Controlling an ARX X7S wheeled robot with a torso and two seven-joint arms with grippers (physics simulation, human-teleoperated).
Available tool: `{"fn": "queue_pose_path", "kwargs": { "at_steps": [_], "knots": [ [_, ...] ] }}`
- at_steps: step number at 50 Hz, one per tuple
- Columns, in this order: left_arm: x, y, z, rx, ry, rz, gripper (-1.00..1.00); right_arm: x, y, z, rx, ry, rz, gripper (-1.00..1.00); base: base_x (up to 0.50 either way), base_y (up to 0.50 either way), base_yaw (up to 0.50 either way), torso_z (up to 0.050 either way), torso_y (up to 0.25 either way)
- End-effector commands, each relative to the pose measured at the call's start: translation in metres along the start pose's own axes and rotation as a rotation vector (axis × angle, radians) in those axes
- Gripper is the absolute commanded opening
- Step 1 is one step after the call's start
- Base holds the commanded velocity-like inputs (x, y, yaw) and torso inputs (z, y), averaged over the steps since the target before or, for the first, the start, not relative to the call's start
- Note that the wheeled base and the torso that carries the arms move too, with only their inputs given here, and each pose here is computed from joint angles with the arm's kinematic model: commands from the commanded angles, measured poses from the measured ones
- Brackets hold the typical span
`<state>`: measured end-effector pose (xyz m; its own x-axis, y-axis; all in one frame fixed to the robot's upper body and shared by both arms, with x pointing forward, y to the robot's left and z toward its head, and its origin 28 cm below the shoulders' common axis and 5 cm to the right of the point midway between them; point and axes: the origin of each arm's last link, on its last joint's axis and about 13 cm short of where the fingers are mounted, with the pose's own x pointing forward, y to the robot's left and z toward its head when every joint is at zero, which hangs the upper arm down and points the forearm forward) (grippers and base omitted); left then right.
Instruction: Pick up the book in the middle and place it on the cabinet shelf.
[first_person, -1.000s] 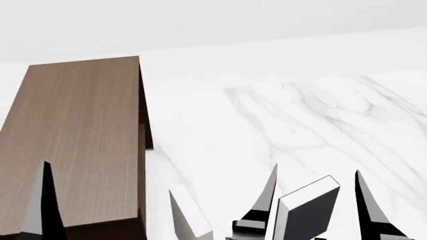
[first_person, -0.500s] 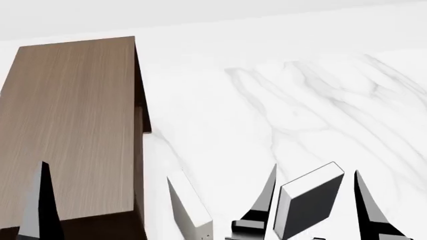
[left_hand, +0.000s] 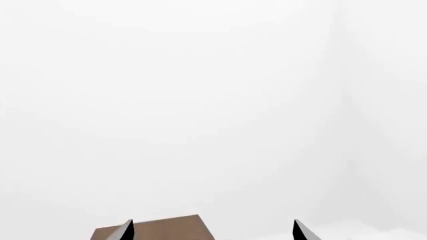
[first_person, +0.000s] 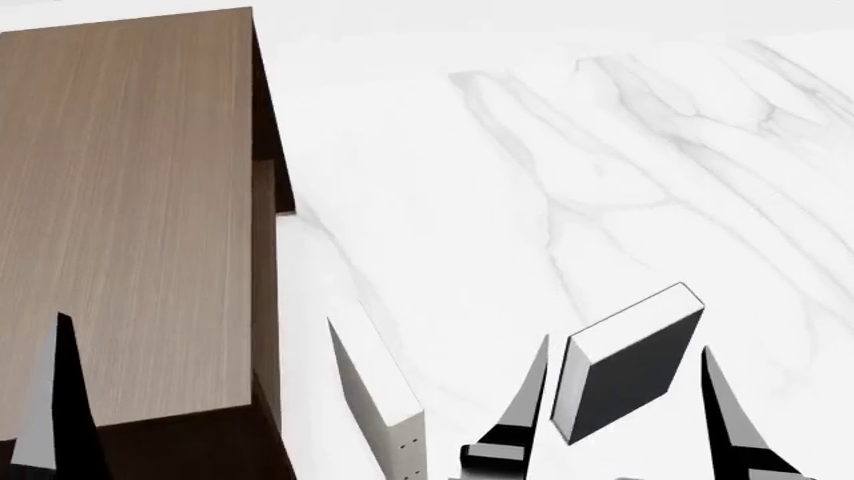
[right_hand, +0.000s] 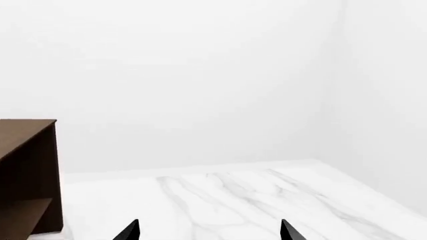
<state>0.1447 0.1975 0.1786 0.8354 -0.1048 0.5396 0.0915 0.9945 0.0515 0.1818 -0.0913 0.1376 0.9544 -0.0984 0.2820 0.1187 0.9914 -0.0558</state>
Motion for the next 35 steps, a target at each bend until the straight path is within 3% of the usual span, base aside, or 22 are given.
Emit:
{"fn": "queue_pose_path", "kwargs": {
  "at_steps": [1, 10, 13, 19, 22, 24, 27, 28, 35],
  "knots": [
    [0.001, 0.003, 0.01, -0.055, 0.012, 0.065, 1.0, 0.0, 0.0, 0.0, -0.001, 0.003, 0.003, 1.0, 0.0, 0.0, 0.0, 0.0, 0.0],
    [0.002, 0.003, 0.016, -0.044, 0.177, 0.121, 1.0, -0.002, 0.002, 0.006, -0.013, -0.006, 0.007, 1.0, 0.0, 0.0, 0.0, 0.0, 0.0],
    [0.002, 0.003, 0.015, -0.04, 0.205, 0.151, 1.0, -0.002, 0.0, 0.008, -0.058, -0.015, 0.006, 1.0, 0.0, 0.0, 0.0, 0.0, 0.0],
    [0.002, 0.003, 0.012, -0.04, 0.224, 0.155, 1.0, 0.013, -0.001, 0.03, 0.012, -0.052, -0.04, 1.0, 0.0, 0.0, 0.0, 0.0, 0.0],
    [0.003, 0.004, 0.008, -0.039, 0.23, 0.155, 1.0, 0.041, 0.003, 0.052, -0.026, -0.098, -0.136, 1.0, 0.0, 0.0, 0.0, 0.0, 0.0],
    [0.004, 0.004, 0.006, -0.042, 0.232, 0.154, 1.0, 0.056, 0.006, 0.064, 0.001, -0.085, -0.168, 1.0, 0.0, 0.0, 0.0, 0.0, 0.0],
    [0.005, 0.004, 0.001, -0.04, 0.242, 0.157, 1.0, 0.092, 0.01, 0.085, -0.027, -0.03, -0.246, 1.0, 0.0, 0.0, 0.0, 0.0, 0.0],
    [0.005, 0.004, 0.001, -0.04, 0.242, 0.157, 1.0, 0.092, 0.01, 0.085, -0.027, -0.03, -0.246, 1.0, 0.0, 0.0, 0.0, 0.0, 0.0],
    [0.004, 0.001, -0.006, -0.039, 0.257, 0.144, 1.0, 0.165, 0.018, 0.113, 0.042, 0.075, -0.217, 1.0, 0.0, 0.0, 0.0, 0.0, 0.0]
  ]
}}
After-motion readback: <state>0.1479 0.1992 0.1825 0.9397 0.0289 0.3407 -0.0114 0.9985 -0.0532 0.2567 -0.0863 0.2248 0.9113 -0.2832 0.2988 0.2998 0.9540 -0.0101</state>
